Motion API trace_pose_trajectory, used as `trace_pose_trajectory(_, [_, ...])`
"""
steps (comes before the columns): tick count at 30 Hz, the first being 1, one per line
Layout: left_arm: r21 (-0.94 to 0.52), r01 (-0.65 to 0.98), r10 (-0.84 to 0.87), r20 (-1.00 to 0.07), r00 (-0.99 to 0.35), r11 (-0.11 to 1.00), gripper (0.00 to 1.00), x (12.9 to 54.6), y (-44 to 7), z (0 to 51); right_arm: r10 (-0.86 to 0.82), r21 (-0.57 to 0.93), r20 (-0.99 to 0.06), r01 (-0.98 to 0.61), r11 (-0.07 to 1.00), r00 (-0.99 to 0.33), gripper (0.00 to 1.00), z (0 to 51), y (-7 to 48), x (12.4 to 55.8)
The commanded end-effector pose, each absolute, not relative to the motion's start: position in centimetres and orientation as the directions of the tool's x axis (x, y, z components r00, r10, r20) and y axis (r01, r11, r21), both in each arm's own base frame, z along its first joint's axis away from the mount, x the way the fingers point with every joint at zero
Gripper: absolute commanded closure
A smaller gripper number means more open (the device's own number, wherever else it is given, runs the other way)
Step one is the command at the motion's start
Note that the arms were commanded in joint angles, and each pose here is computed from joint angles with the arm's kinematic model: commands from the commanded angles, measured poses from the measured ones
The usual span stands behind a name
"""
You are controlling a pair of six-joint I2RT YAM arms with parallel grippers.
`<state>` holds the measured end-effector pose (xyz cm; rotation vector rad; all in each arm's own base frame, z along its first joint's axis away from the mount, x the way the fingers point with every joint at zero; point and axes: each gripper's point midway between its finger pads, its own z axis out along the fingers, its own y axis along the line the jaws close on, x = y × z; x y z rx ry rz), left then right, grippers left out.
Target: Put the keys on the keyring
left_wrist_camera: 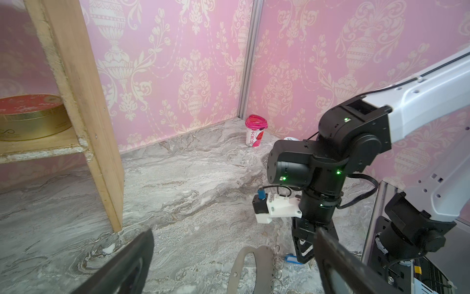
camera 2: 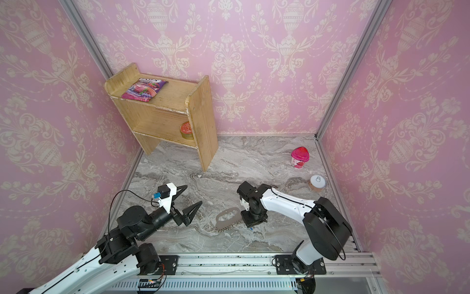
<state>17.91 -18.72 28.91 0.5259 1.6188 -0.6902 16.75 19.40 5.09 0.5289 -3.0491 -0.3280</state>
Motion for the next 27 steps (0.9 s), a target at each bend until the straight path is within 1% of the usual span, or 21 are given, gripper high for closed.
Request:
trace_pose_trajectory(1, [-0.156, 0.600, -0.032, -0.977, -0.213, 0.785, 0.01, 19.2, -17.7, 27.1, -0.230, 0.164, -0.075, -0.240, 0.957, -0.970, 0.61, 6.5, 17.7, 17.7])
trace_pose_trajectory(5, [-0.132, 0.494, -0.016, -0.973, -0.232, 0.859, 0.01, 20.7, -16.2, 26.1, -0.193, 0.140, -0.140, -0.213, 0.967, -0.971, 0.56, 7.9, 16.4, 18.7])
trace_pose_trajectory(8, [-0.099, 0.397, 0.001, -0.970, -0.245, 0.912, 0.01, 21.9, -14.8, 25.1, -0.166, 0.134, -0.210, -0.197, 0.971, -0.964, 0.51, 9.2, 15.6, 20.1])
trace_pose_trajectory(11, [-0.066, 0.314, 0.023, -0.962, -0.272, 0.947, 0.01, 23.0, -13.6, 23.6, -0.138, 0.121, -0.296, -0.180, 0.976, -0.945, 0.47, 10.9, 14.6, 22.1])
trace_pose_trajectory(13, [-0.046, 0.251, 0.029, -0.958, -0.286, 0.967, 0.01, 24.0, -12.5, 22.7, -0.110, 0.114, -0.364, -0.161, 0.980, -0.925, 0.42, 11.9, 13.7, 23.7])
trace_pose_trajectory(16, [-0.031, 0.169, 0.019, -0.957, -0.289, 0.985, 0.01, 25.6, -11.0, 21.4, -0.062, 0.121, -0.467, -0.133, 0.984, -0.882, 0.33, 13.1, 12.2, 26.2])
trace_pose_trajectory(19, [0.003, 0.106, 0.033, -0.958, -0.285, 0.994, 0.01, 27.1, -9.5, 20.4, -0.014, 0.135, -0.543, -0.104, 0.985, -0.840, 0.24, 14.0, 10.6, 28.5])
trace_pose_trajectory(23, [0.032, 0.022, 0.037, -0.959, -0.281, 0.999, 0.01, 29.2, -7.0, 18.8, 0.027, 0.094, -0.627, -0.041, 0.995, -0.779, 0.13, 14.7, 7.8, 31.4])
trace_pose_trajectory(25, [0.021, -0.024, 0.013, -0.955, -0.297, 0.999, 0.01, 30.4, -5.7, 18.0, 0.029, 0.039, -0.671, 0.004, 0.999, -0.741, 0.12, 15.1, 6.0, 32.9])
trace_pose_trajectory(27, [0.040, -0.065, 0.019, -0.955, -0.298, 0.997, 0.01, 31.3, -4.5, 17.4, 0.012, -0.023, -0.715, 0.040, 0.999, -0.699, 0.11, 15.2, 4.6, 34.1])
